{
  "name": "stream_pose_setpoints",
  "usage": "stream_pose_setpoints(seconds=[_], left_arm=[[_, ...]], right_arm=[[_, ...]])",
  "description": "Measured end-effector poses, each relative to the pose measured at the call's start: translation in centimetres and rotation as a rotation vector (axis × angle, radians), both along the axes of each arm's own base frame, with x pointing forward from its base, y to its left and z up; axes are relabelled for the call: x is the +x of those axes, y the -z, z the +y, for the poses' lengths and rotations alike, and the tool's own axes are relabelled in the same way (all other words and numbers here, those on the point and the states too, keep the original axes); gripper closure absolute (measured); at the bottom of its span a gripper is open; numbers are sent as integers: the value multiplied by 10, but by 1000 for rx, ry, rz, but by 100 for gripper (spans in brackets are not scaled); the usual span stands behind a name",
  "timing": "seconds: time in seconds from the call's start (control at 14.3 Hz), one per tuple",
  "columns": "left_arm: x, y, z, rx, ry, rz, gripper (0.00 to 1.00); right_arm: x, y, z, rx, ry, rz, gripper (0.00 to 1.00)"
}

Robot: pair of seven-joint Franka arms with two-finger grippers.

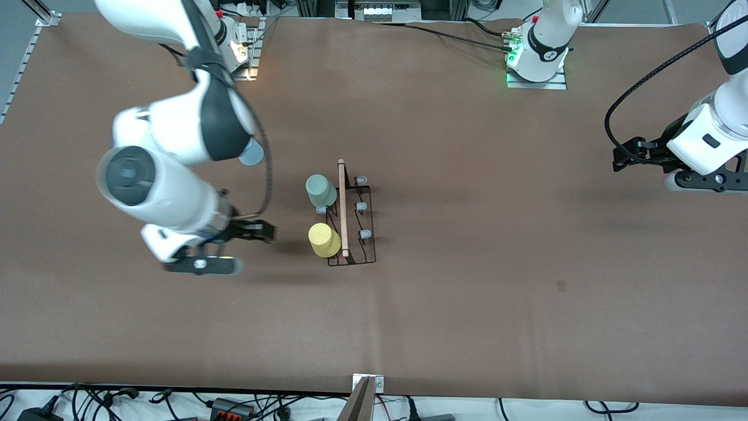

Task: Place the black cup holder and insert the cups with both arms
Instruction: 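Open the right gripper and withdraw it from the rack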

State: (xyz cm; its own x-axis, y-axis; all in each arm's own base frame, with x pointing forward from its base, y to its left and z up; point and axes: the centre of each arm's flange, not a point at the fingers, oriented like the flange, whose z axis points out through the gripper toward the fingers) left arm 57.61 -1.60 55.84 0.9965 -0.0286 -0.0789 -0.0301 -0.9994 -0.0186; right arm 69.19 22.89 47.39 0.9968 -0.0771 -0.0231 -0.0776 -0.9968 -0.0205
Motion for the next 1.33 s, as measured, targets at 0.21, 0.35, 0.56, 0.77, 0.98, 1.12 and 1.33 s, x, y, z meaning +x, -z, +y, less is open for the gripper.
stream_pose_setpoints(seconds=[0.21, 0.35, 0.56, 0.77, 0.98, 1.12, 1.33], left_arm=[[0, 0, 0, 0, 0, 0, 0], [0, 0, 0, 0, 0, 0, 0], [0, 0, 0, 0, 0, 0, 0], [0, 0, 0, 0, 0, 0, 0], [0, 0, 0, 0, -1, 0, 0], [0, 0, 0, 0, 0, 1, 0], [0, 0, 0, 0, -1, 1, 0]], right_arm=[[8, -19, -56, -22, 12, -4, 0], [14, -28, -93, -16, 15, -16, 0], [17, -40, -138, -8, 51, -29, 0], [15, -50, -149, 2, 62, -38, 0], [6, -61, -173, -5, 57, -33, 0], [-8, -78, -210, -7, 69, -36, 0], [-38, -98, -267, 11, 64, -27, 0]])
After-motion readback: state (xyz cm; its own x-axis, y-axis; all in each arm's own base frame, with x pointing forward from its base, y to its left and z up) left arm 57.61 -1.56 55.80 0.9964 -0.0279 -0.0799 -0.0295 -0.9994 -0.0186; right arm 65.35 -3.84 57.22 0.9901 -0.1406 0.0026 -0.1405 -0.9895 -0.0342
